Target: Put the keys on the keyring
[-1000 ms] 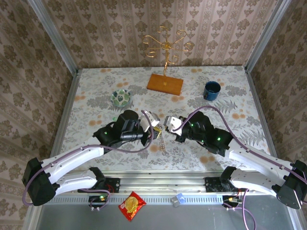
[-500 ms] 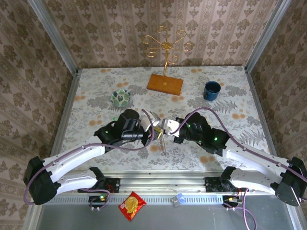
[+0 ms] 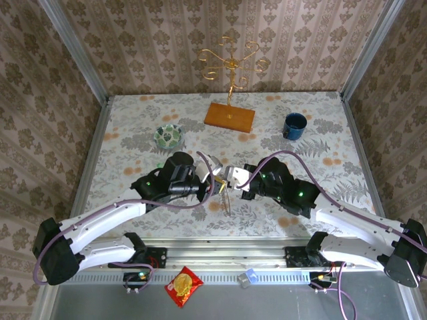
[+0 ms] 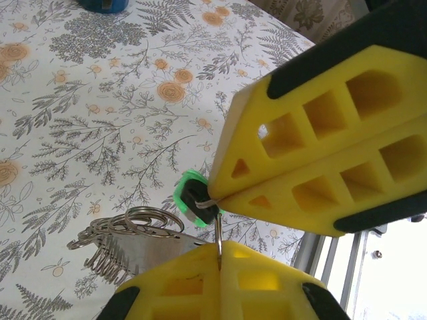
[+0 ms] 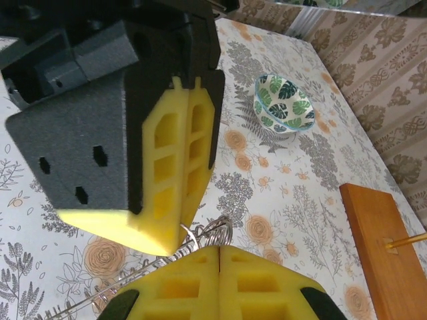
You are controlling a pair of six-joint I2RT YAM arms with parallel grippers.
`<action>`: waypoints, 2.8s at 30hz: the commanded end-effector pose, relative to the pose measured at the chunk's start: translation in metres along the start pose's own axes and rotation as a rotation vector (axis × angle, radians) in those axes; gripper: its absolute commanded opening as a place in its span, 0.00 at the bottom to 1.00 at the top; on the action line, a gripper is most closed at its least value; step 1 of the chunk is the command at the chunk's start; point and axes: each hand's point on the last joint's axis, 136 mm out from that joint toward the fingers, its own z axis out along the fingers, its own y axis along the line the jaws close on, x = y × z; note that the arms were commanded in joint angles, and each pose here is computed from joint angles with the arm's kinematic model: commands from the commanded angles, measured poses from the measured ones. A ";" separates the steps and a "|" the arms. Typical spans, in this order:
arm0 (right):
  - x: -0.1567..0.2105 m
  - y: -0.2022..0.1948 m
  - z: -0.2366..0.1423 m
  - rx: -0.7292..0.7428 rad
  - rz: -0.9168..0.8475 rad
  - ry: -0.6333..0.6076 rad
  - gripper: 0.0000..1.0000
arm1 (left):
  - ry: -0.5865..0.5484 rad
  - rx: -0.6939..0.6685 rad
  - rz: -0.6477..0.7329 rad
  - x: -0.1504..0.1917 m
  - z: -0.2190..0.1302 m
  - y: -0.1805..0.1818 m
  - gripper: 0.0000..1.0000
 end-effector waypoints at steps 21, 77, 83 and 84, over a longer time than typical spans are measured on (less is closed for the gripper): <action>0.006 0.004 -0.005 0.021 -0.038 0.025 0.00 | -0.050 -0.010 -0.011 -0.020 -0.004 0.002 0.00; 0.002 0.035 -0.009 -0.133 0.087 -0.007 0.38 | -0.212 -0.001 0.125 -0.038 -0.011 -0.001 0.00; -0.001 0.018 -0.036 -0.123 0.266 -0.080 0.42 | -0.352 -0.004 0.401 -0.038 -0.023 -0.010 0.00; -0.001 0.016 -0.039 -0.128 0.297 -0.092 0.42 | -0.369 0.003 0.443 -0.037 -0.025 -0.013 0.00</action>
